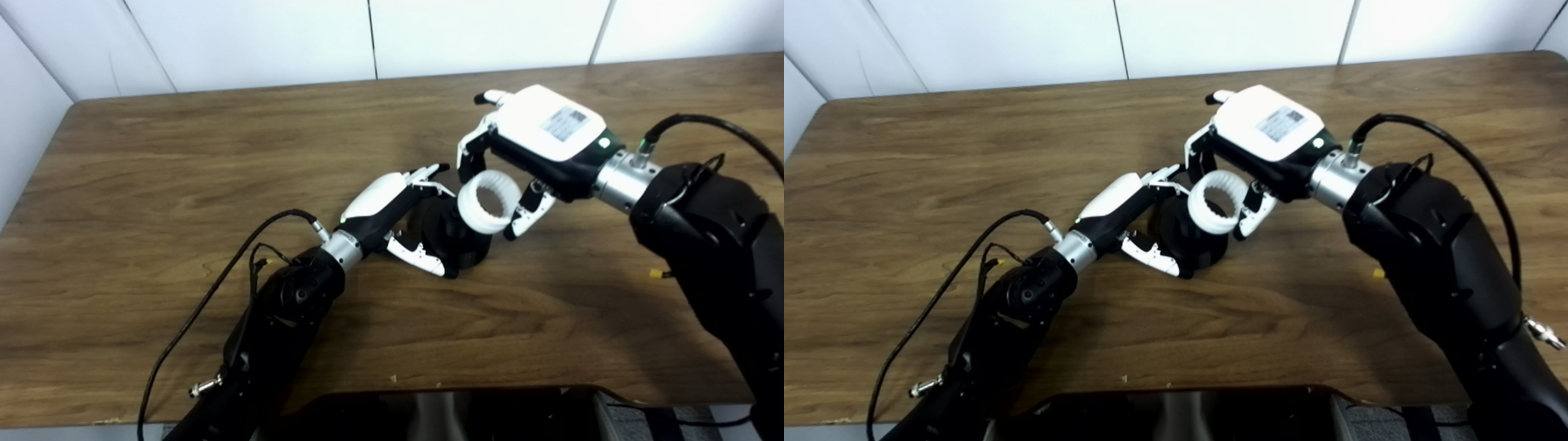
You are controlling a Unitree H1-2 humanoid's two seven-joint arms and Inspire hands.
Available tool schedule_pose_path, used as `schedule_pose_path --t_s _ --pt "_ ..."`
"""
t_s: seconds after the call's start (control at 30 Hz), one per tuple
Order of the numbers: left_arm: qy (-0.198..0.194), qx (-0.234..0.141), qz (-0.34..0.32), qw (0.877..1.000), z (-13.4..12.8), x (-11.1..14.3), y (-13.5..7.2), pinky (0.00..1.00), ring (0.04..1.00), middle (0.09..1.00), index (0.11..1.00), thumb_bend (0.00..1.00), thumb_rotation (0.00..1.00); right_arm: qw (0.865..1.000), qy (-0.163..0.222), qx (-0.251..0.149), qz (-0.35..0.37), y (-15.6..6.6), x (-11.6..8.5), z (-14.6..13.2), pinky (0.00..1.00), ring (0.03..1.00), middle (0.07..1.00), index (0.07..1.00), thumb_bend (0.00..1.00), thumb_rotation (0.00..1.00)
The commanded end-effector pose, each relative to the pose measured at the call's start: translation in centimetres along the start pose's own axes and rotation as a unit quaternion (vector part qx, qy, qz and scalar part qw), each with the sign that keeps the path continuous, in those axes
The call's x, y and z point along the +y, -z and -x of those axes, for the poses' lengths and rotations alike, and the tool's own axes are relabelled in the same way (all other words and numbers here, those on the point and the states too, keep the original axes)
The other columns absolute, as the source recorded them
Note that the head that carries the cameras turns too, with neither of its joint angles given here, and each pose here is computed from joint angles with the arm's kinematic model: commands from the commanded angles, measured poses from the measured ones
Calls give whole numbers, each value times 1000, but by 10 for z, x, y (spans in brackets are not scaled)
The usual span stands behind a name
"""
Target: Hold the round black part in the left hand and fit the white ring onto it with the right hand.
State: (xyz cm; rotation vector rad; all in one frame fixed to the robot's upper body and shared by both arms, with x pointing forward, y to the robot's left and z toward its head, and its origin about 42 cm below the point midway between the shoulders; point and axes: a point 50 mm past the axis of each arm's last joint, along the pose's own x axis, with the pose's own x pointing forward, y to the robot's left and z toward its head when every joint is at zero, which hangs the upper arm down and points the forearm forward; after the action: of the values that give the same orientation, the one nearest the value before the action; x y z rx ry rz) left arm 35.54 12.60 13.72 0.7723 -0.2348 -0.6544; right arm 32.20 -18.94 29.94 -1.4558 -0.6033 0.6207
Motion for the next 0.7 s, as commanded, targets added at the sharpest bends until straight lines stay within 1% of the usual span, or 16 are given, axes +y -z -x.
schedule_pose_path --t_s 0.0,0.13,0.37,0.67 --pt "-13 -13 -13 1000 -7 16 -8 1000 1000 1000 638 1000 342 1000 23 -9 18 -3 -9 -4 898 665 483 490 528 11" --pt "-12 -13 -16 1000 -7 16 -8 1000 1000 1000 639 1000 352 1000 21 -11 2 -6 -4 -3 895 669 482 490 529 9" --pt "-11 -13 -19 1000 -8 14 -9 1000 1000 1000 639 1000 354 1000 20 -10 -6 -6 3 -8 884 664 482 490 530 8" --pt "-12 -18 -18 1000 -8 13 -10 1000 1000 1000 630 1000 346 1000 13 -6 -2 -4 4 -18 883 677 483 491 529 10"
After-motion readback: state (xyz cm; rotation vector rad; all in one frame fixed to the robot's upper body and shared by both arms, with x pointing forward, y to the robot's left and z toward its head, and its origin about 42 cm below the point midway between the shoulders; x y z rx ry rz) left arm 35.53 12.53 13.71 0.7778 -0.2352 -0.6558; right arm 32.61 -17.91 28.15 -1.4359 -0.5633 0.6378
